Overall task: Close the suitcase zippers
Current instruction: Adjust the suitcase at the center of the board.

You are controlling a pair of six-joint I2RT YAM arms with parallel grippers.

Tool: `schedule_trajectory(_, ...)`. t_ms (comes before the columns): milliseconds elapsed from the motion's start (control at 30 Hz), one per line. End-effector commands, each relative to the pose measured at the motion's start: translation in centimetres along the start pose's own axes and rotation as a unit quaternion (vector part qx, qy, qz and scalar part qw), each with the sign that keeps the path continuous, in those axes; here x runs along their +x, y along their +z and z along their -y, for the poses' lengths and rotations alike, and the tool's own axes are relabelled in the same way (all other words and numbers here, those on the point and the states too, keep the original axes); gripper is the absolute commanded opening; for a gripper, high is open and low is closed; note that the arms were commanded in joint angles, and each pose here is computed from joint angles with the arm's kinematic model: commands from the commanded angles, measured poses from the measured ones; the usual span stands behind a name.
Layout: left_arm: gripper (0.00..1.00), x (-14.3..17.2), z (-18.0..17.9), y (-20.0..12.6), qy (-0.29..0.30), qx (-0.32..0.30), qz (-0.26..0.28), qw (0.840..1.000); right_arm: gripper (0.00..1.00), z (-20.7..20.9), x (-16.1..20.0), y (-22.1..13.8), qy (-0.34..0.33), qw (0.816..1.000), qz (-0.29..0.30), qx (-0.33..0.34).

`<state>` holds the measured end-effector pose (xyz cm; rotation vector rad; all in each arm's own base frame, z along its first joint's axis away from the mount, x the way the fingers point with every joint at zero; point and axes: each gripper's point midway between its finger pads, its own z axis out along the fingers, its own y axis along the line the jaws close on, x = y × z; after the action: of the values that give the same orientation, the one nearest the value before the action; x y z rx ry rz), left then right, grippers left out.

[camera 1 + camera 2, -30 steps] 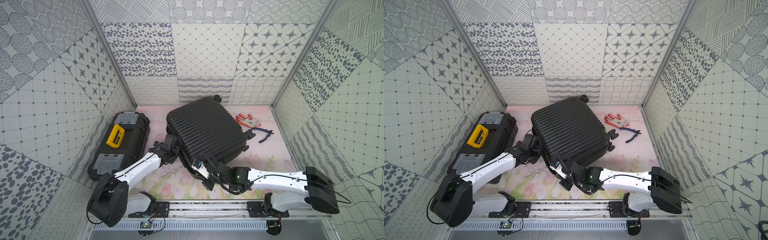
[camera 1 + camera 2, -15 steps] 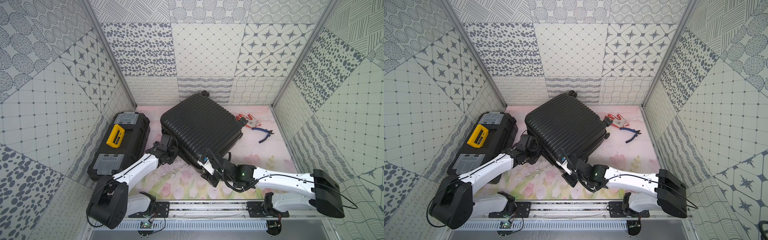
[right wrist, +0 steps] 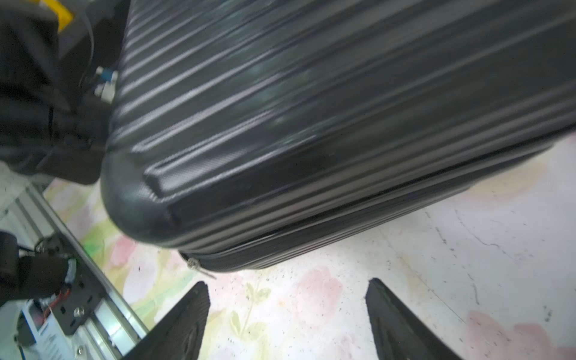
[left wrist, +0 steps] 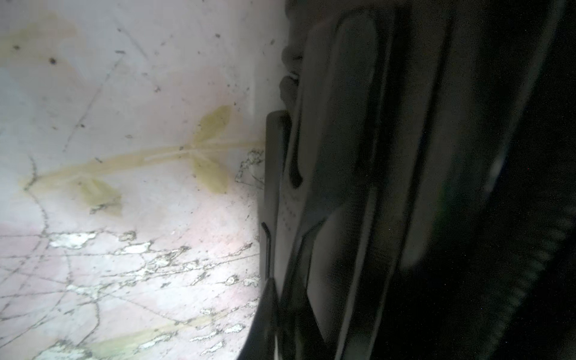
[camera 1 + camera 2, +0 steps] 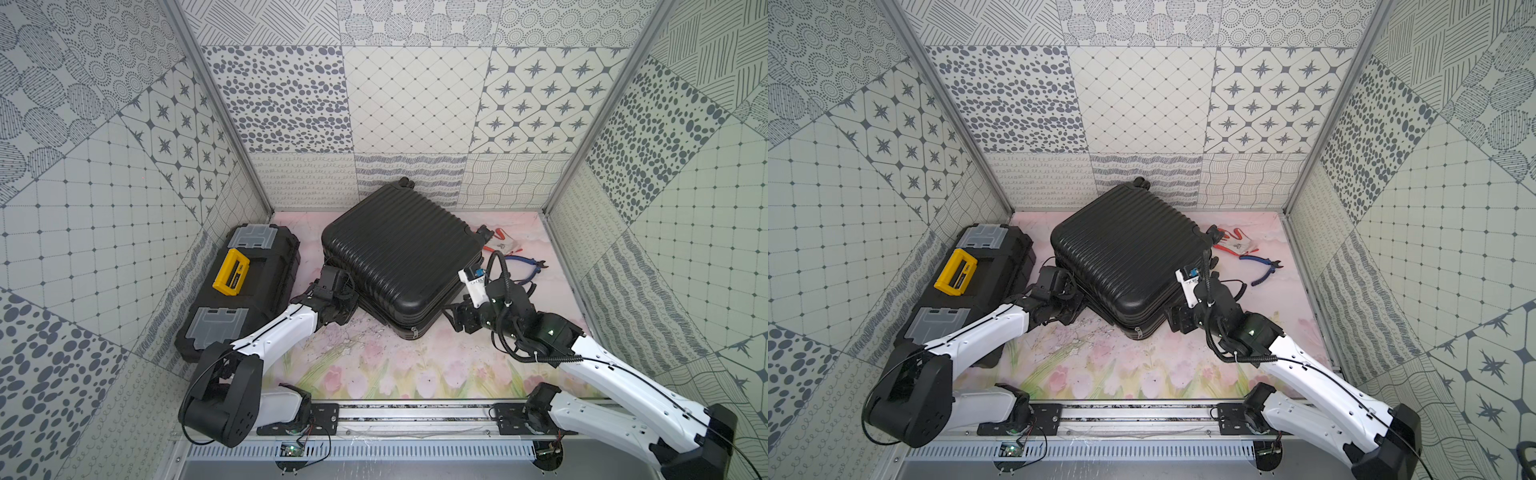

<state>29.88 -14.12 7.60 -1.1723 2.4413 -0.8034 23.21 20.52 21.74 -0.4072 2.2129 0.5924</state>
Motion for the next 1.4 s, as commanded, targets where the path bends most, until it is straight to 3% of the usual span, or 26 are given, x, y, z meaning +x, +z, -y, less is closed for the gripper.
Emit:
schedule_trajectory(0,0.0,1.3,0.3,-0.3,0.004,0.009,-0.039,0.999,0.86,-0.1,-2.6,-0.4,0.135,0.99,0.008,-0.035)
schedule_trajectory(133,0.0,1.6,0.9,-1.1,0.017,0.014,-0.034,0.999,0.9,1.1,-5.7,0.7,0.245,0.967,0.046,-0.055)
schedule_trajectory(233,0.0,2.4,1.3,-1.5,0.019,0.016,-0.029,0.999,0.9,1.3,-7.0,1.9,0.264,0.961,0.059,-0.063)
schedule_trajectory(533,0.0,5.1,2.6,-2.4,-0.046,0.056,0.001,0.997,0.85,4.1,-7.0,5.3,0.282,0.958,0.02,-0.059)
schedule_trajectory(800,0.0,8.1,4.7,-2.5,-0.086,0.093,0.018,0.992,0.83,4.3,-9.6,7.5,0.224,0.968,-0.004,-0.114)
schedule_trajectory(933,0.0,9.8,5.8,-2.7,-0.094,0.101,0.033,0.99,0.83,6.3,-9.7,9.2,0.184,0.977,-0.028,-0.102)
schedule_trajectory(1067,0.0,11.1,6.7,-1.8,-0.138,0.115,0.044,0.983,0.83,7.6,-10.7,11.0,0.167,0.98,-0.032,-0.1)
schedule_trajectory(1367,0.0,13.5,11.1,0.6,-0.181,0.144,0.019,0.973,0.84,10.1,-13.4,12.9,0.15,0.986,-0.015,-0.078)
